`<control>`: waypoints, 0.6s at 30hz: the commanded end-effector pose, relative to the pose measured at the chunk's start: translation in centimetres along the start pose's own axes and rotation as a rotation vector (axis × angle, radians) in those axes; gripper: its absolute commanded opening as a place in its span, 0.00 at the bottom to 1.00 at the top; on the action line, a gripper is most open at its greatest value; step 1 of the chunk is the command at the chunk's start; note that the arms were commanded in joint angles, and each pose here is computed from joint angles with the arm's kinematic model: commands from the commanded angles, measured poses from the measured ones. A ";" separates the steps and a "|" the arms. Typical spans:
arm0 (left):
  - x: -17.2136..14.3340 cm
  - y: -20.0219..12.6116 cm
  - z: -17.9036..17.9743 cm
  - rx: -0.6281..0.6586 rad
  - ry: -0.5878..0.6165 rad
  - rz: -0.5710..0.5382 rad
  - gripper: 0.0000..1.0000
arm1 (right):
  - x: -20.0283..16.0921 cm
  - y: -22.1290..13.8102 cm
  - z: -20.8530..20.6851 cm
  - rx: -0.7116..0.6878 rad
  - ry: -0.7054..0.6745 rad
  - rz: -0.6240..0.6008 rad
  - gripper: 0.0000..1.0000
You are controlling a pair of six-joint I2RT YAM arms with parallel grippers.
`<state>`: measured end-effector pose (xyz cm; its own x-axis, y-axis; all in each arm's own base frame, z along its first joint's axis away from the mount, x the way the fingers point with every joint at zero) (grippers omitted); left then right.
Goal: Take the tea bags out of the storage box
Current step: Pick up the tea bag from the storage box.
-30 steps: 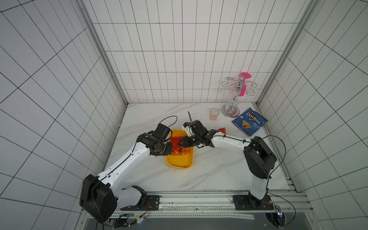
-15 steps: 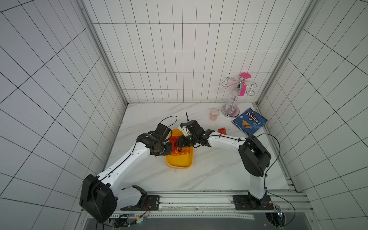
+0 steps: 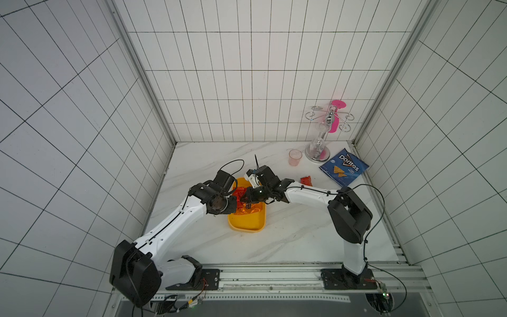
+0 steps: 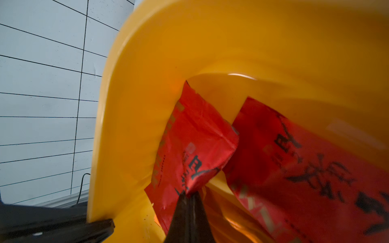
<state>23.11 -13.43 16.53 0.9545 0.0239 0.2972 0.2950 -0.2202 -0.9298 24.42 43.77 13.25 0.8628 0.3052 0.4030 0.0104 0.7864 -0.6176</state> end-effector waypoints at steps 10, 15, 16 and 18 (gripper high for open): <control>0.6 -0.4 0.0 0.013 -0.005 -0.041 0.00 | 2.7 -8.8 2.4 0.027 -0.073 -0.186 0.00; 0.8 -0.6 0.5 0.046 -0.022 -0.056 0.00 | 1.2 -14.0 -0.4 -0.039 -0.068 -0.217 0.00; 0.8 -0.6 0.6 0.051 -0.023 -0.057 0.00 | 0.8 -15.0 -1.1 -0.052 -0.070 -0.229 0.00; 0.9 -0.7 0.7 0.059 -0.026 -0.061 0.00 | -0.1 -17.1 -3.2 -0.073 -0.058 -0.248 0.00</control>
<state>23.25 -12.77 16.44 0.9500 0.0418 0.3095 0.3120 -0.1706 -0.9346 26.17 32.21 23.46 0.7919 0.1133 0.6001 0.2528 0.8337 -0.4909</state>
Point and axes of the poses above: each gripper's point midway between its finger pads, its own y axis out along the fingers, its own z axis along the line the jaws close on, x = y × z, the point moved 3 cm from there along -y, back along the fingers, and after that the axes turned 2 degrees about -y, right-handed, at the moved point
